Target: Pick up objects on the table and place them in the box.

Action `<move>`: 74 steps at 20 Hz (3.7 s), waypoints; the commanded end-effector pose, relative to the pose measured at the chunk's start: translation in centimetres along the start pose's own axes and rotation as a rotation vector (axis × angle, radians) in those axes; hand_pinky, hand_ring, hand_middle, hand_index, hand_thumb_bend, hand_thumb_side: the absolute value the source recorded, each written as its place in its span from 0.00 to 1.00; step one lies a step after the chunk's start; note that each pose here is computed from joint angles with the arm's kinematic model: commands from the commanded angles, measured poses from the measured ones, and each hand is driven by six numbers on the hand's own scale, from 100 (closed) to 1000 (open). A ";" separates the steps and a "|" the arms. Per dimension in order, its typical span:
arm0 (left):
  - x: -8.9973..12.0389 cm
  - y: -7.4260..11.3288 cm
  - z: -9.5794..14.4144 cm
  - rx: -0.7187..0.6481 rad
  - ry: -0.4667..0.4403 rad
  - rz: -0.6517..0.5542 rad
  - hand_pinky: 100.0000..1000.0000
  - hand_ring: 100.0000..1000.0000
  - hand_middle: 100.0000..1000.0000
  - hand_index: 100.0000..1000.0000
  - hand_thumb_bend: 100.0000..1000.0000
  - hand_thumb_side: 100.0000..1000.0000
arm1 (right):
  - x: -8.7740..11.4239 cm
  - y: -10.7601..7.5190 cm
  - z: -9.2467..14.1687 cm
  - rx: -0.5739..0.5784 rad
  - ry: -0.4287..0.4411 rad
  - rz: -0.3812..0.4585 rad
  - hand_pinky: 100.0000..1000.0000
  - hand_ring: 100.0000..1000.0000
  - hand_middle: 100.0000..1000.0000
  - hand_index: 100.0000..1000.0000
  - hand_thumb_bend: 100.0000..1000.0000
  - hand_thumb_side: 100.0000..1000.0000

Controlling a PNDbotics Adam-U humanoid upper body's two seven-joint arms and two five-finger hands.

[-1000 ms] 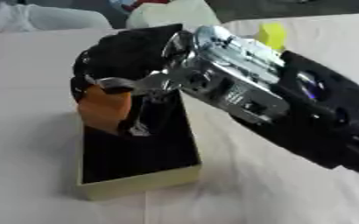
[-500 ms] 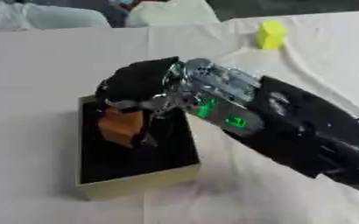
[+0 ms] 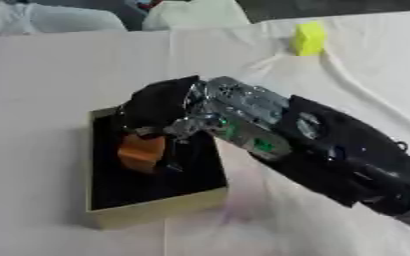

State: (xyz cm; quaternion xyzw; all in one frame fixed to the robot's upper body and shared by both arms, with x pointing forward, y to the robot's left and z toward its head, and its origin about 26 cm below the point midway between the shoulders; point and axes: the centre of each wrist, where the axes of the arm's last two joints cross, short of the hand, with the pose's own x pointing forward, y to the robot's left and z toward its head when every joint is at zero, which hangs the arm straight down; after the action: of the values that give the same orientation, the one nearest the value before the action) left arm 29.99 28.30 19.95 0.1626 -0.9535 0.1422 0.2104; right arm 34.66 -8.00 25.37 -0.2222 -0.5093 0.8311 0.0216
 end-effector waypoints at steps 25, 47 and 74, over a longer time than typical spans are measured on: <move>0.4 0.0 -0.4 -0.001 -0.014 0.001 0.86 0.55 0.61 0.77 0.36 0.76 | -1.4 -3.8 5.0 -0.205 0.114 0.047 0.78 0.87 0.77 0.86 0.38 0.03; 0.4 0.0 -0.4 -0.002 -0.015 0.004 0.86 0.55 0.62 0.76 0.36 0.76 | -1.8 -4.7 6.7 -0.264 0.155 0.017 0.76 0.87 0.80 0.86 0.32 0.00; 0.3 0.5 -0.3 0.000 -0.020 -0.028 0.86 0.55 0.62 0.76 0.35 0.76 | -14.8 0.9 20.1 -0.308 0.880 -0.044 0.80 0.91 0.87 0.89 0.40 0.00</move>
State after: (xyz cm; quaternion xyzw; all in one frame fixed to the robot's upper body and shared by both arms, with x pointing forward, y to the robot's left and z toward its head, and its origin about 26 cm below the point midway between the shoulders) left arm 29.84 28.37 19.44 0.1697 -0.9502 0.1444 0.2177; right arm 40.35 -27.58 35.93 -0.5204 -0.5848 0.5824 0.2193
